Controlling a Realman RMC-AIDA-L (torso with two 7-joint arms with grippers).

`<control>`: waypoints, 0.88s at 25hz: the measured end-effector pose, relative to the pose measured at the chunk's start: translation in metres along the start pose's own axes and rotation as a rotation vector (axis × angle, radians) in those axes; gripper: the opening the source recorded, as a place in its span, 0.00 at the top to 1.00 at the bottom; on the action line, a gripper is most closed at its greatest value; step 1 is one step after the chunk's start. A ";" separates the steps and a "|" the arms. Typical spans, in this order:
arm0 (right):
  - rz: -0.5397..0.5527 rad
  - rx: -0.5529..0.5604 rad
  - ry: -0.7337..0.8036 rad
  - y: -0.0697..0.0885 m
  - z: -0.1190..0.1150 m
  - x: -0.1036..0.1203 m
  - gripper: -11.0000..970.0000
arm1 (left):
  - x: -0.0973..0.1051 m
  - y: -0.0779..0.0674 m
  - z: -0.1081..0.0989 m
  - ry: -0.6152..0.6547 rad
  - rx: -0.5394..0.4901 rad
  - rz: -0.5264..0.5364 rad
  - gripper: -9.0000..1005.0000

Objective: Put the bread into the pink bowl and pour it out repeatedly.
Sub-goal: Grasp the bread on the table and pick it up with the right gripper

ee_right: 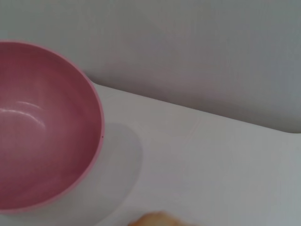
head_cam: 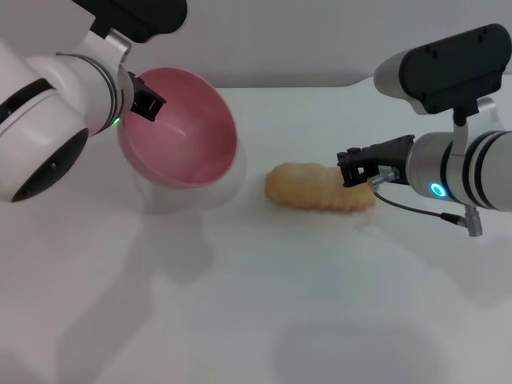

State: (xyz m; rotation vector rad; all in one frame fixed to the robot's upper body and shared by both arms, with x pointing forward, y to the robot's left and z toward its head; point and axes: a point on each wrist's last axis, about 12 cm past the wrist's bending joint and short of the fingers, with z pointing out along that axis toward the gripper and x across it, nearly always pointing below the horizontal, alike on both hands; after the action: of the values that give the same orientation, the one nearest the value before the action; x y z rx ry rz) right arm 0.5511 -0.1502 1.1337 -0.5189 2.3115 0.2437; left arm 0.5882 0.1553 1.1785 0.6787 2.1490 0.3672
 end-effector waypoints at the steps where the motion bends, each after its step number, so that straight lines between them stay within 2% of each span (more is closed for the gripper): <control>1: 0.000 0.000 0.001 0.000 0.000 0.000 0.73 | 0.000 0.000 0.000 0.000 0.000 0.000 0.93; 7: -0.028 0.034 0.005 -0.002 0.002 0.004 0.93 | -0.001 -0.001 0.000 -0.002 0.002 0.005 0.92; 12: -0.038 0.041 -0.004 -0.001 0.006 0.006 0.86 | -0.001 -0.001 0.000 -0.003 0.002 0.007 0.92; 17: -0.011 0.047 -0.011 -0.007 0.012 0.010 0.61 | -0.001 -0.002 0.000 -0.004 0.003 0.011 0.92; 22: 0.019 0.041 0.021 -0.010 0.023 0.016 0.47 | -0.002 -0.003 0.000 -0.004 0.005 0.017 0.92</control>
State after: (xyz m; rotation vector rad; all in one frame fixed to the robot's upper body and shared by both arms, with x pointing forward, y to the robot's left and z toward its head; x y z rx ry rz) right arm 0.5594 -0.1564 1.1056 -0.4815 2.3382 0.2005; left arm 0.5879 0.1522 1.1785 0.7008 2.1422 0.3690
